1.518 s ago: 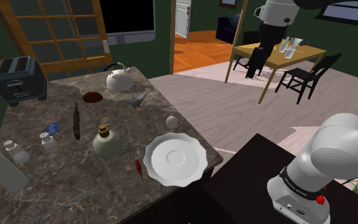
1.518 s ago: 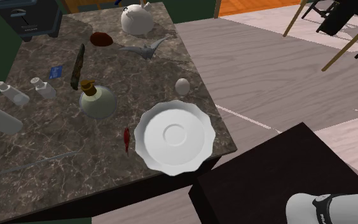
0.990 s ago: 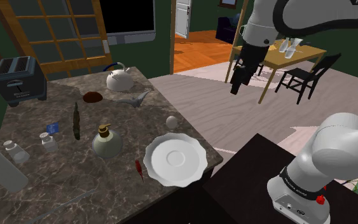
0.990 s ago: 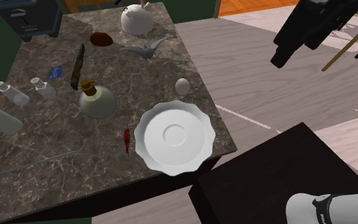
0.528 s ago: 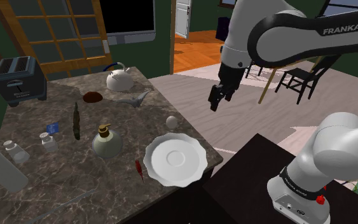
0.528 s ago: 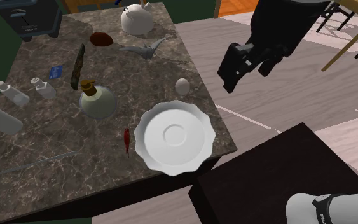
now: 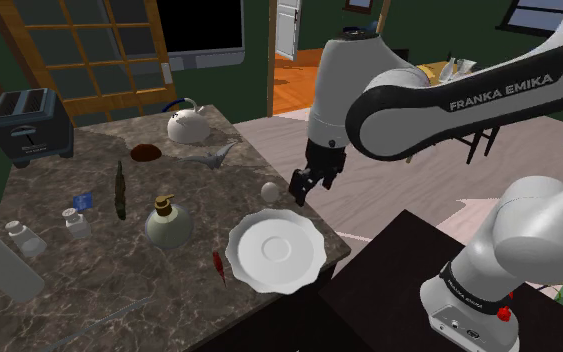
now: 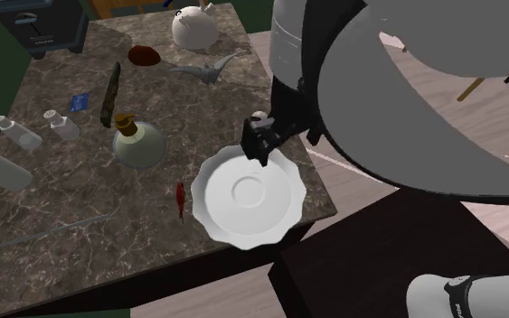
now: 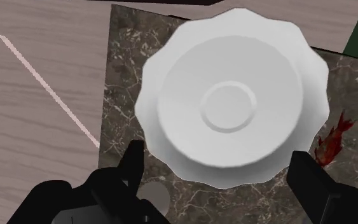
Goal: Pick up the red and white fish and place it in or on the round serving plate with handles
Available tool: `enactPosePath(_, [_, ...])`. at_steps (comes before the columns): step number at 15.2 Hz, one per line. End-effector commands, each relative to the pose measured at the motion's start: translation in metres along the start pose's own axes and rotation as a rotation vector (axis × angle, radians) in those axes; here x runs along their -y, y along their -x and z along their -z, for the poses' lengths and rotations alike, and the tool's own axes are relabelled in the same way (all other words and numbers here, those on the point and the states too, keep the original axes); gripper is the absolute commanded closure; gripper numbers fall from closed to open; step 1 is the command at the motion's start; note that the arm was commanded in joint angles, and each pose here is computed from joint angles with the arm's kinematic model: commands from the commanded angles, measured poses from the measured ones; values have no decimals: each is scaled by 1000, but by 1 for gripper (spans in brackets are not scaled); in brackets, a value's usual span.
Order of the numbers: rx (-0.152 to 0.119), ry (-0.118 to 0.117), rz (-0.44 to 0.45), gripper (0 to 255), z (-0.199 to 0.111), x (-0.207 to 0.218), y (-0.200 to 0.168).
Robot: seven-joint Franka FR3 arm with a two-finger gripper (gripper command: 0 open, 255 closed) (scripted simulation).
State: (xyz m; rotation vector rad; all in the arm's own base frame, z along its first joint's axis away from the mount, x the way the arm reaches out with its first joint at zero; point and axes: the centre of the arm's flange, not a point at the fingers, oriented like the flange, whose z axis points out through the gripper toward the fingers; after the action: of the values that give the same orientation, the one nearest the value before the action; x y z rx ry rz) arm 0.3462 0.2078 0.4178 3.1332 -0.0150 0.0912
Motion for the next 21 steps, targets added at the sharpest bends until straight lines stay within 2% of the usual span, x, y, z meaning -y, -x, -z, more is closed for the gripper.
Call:
enactPosePath(1, [-4, -3, -16, 0, -16, 20, -7])
enactPosePath(21, [-32, -15, -156, 0, -169, 216, -73])
